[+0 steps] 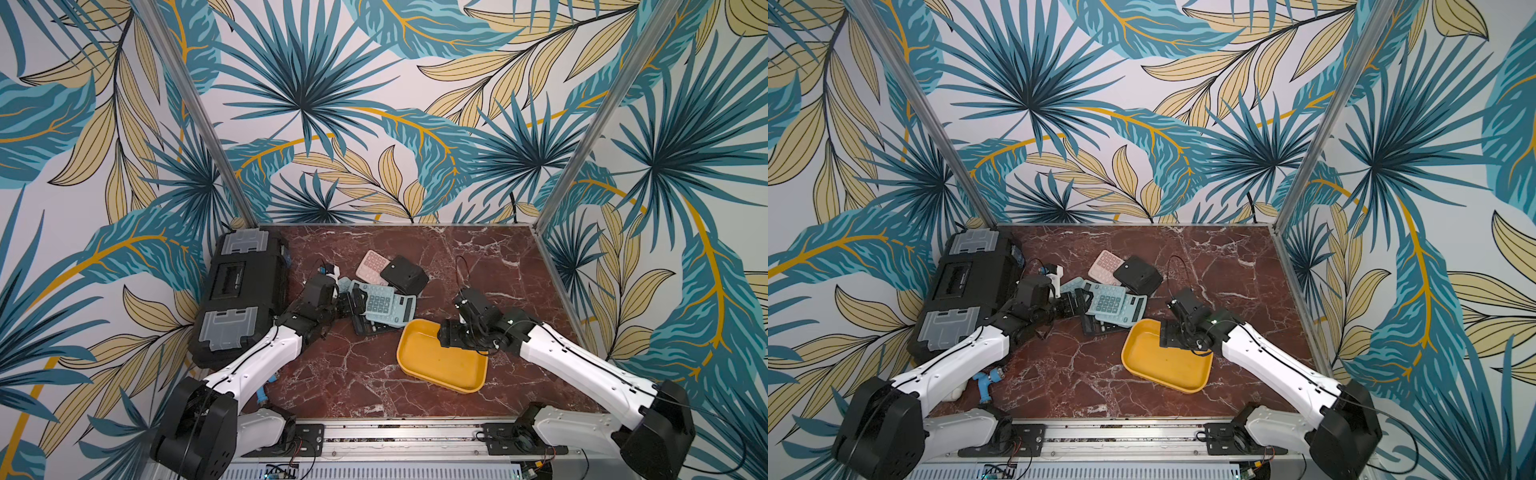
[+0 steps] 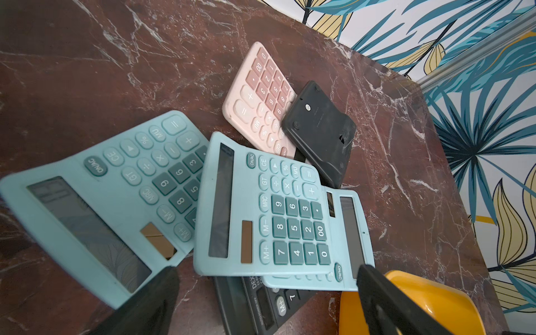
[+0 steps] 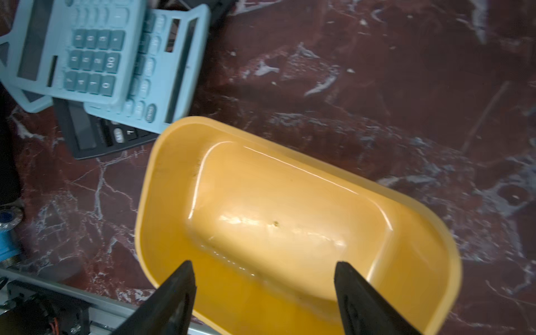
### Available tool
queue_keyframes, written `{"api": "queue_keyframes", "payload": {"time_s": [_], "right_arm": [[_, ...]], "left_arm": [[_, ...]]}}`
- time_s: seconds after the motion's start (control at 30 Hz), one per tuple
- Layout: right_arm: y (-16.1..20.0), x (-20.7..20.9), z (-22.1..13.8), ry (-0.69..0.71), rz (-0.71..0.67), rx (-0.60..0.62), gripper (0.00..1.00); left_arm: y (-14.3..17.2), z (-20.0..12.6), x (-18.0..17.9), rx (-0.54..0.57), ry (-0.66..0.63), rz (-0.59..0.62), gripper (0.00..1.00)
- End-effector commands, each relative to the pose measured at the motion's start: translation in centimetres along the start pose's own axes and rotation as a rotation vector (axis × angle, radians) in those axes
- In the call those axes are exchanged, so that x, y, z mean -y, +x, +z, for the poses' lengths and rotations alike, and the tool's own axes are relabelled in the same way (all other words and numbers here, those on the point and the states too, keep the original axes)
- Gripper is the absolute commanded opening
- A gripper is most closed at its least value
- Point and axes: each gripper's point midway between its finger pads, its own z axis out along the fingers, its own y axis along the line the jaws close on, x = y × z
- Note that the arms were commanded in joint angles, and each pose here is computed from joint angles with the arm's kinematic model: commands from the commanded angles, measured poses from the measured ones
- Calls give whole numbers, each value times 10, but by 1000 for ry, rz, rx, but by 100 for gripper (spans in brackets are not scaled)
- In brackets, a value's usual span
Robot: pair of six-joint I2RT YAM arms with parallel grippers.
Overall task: Put the calculator in the storage box
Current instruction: Move the calculator to the center of the board.
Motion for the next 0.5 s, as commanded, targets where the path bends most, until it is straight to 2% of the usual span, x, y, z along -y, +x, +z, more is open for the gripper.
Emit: {"api": "queue_keyframes", "payload": {"time_s": [0.0,0.2,0.33,0.47], "right_arm": [[19,47,-5,125,31,-29,80],[36,92,-7,267,126,2,79],[47,100,-1,281,144,-9,77],[50,94,9,254,107,-32,70]], "left_arm": [[-3,-1,-1,21,8,15,100],[-3,-4,0,26,11,16,100],[-4,-3,-2,30,4,15,100],[-5,-4,-2,38,-2,18,100]]}}
